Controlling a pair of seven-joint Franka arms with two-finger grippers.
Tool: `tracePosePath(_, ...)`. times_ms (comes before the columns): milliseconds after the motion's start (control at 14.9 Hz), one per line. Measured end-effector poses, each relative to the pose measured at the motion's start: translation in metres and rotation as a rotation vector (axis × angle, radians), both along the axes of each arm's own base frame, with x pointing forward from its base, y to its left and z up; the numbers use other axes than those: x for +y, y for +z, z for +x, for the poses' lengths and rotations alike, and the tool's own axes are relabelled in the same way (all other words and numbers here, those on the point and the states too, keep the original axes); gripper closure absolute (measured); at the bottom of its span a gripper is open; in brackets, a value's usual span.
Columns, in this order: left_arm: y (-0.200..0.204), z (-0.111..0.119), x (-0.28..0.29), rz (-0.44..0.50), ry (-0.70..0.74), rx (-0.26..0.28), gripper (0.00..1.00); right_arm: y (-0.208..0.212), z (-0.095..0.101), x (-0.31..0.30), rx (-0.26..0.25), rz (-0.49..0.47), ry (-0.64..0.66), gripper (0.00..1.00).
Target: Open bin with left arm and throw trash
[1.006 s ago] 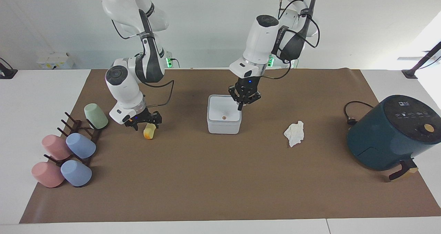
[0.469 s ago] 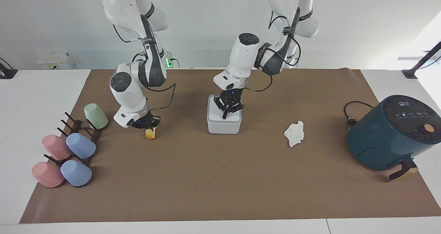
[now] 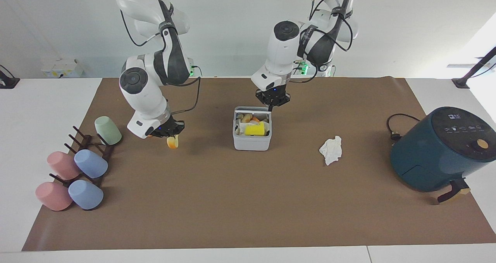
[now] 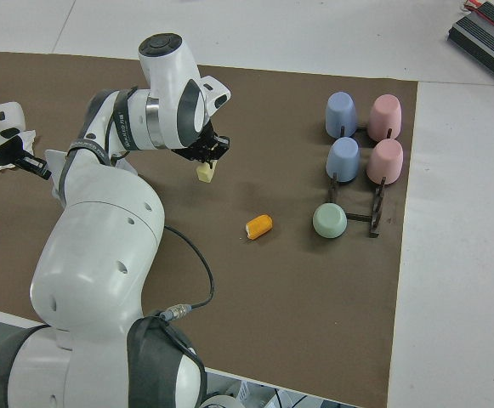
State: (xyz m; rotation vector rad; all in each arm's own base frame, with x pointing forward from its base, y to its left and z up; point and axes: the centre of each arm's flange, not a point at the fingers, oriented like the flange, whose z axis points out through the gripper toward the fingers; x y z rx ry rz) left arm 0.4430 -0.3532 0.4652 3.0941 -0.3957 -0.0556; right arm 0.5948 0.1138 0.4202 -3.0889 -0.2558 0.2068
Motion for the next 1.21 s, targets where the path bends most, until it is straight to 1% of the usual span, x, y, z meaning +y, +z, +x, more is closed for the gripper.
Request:
tracePosePath(134, 0.013, 0.008, 0.032, 0.016, 0.032, 0.024, 0.99, 0.029, -0.001, 0.033, 0.015, 0.053, -0.067, 0.95)
tracePosePath(268, 0.023, 0.023, 0.071, 0.016, 0.096, 0.028, 0.99, 0.054, -0.009, 0.081, 0.021, 0.1, -0.191, 0.95)
tracePosePath(335, 0.028, 0.03, 0.092, 0.013, 0.128, 0.026, 0.99, 0.061, -0.016, 0.111, 0.025, 0.118, -0.262, 0.95)
tracePosePath(469, 0.034, 0.045, 0.133, 0.007, 0.19, 0.019, 0.99, 0.067, -0.034, 0.174, 0.008, 0.156, -0.365, 0.95)
tracePosePath(536, 0.037, 0.053, 0.153, 0.003, 0.206, 0.015, 0.93, 0.066, -0.046, 0.204, -0.002, 0.164, -0.398, 0.95)
tracePosePath(603, 0.039, 0.06, 0.175, -0.001, 0.205, 0.011, 0.84, 0.062, -0.059, 0.229, -0.002, 0.165, -0.415, 0.95)
tracePosePath(670, 0.041, 0.067, 0.196, -0.005, 0.198, 0.006, 0.71, 0.056, -0.07, 0.247, 0.003, 0.161, -0.417, 0.95)
tracePosePath(737, 0.044, 0.073, 0.217, -0.01, 0.185, -0.002, 0.6, 0.048, -0.08, 0.258, 0.007, 0.157, -0.413, 0.95)
tracePosePath(939, 0.062, 0.085, 0.262, -0.022, 0.174, -0.038, 0.29, 0.017, -0.101, 0.266, -0.009, 0.157, -0.407, 0.95)
tracePosePath(1073, 0.081, 0.091, 0.285, -0.027, 0.192, -0.062, 0.08, 0.007, -0.109, 0.261, -0.017, 0.154, -0.412, 0.95)
tracePosePath(1140, 0.092, 0.093, 0.297, -0.027, 0.194, -0.069, 0.0, 0.007, -0.11, 0.259, -0.02, 0.154, -0.416, 0.89)
tracePosePath(1207, 0.104, 0.093, 0.307, -0.027, 0.189, -0.071, 0.0, 0.009, -0.11, 0.256, -0.024, 0.156, -0.419, 0.78)
